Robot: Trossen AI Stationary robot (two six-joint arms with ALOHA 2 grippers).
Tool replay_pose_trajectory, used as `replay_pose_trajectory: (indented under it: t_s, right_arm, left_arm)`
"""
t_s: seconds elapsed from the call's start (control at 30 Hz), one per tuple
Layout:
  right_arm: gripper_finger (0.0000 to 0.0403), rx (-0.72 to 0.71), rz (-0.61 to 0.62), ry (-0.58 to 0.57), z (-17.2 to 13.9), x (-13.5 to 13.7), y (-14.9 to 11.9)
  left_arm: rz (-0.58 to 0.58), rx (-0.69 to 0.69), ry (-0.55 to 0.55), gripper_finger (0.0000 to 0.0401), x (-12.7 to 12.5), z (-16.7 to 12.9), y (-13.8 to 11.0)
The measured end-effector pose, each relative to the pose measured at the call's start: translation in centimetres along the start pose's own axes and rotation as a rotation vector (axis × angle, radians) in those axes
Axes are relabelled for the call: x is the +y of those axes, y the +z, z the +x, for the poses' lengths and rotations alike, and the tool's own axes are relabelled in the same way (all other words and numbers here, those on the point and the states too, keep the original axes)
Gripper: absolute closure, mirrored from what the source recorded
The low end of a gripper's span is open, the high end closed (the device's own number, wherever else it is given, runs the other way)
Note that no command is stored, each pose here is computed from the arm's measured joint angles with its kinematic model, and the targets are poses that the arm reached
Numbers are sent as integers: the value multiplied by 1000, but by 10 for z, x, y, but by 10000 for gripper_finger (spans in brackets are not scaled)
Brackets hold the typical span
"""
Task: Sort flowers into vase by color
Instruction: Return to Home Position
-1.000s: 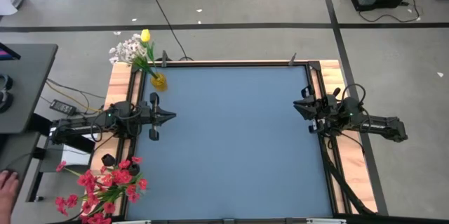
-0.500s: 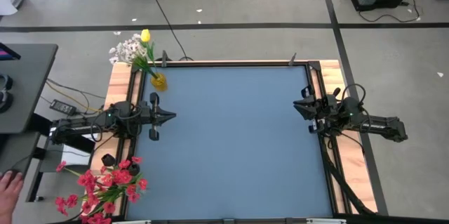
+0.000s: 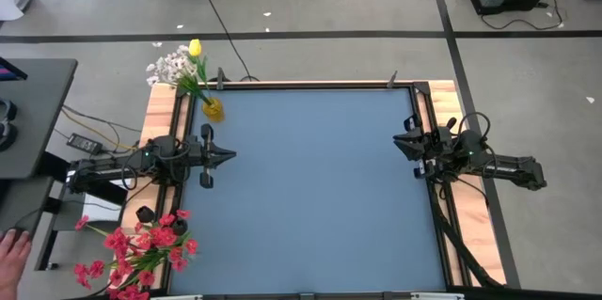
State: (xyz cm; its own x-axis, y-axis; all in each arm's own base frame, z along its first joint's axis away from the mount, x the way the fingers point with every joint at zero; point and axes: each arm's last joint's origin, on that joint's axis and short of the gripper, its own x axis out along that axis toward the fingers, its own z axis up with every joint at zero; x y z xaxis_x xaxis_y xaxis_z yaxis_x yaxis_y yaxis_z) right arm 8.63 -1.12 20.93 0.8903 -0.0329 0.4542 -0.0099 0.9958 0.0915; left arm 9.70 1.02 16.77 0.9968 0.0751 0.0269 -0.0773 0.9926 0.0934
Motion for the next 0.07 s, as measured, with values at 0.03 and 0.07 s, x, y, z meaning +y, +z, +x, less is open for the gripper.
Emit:
replay_pose_trajectory:
  t_s: [0.03, 0.07]
  right_arm:
    - [341, 0, 0, 0, 0, 0, 0]
    - [341, 0, 0, 0, 0, 0, 0]
  left_arm:
    - [-1, 0, 0, 374, 0, 0, 0]
    - [-5, 0, 0, 374, 0, 0, 0]
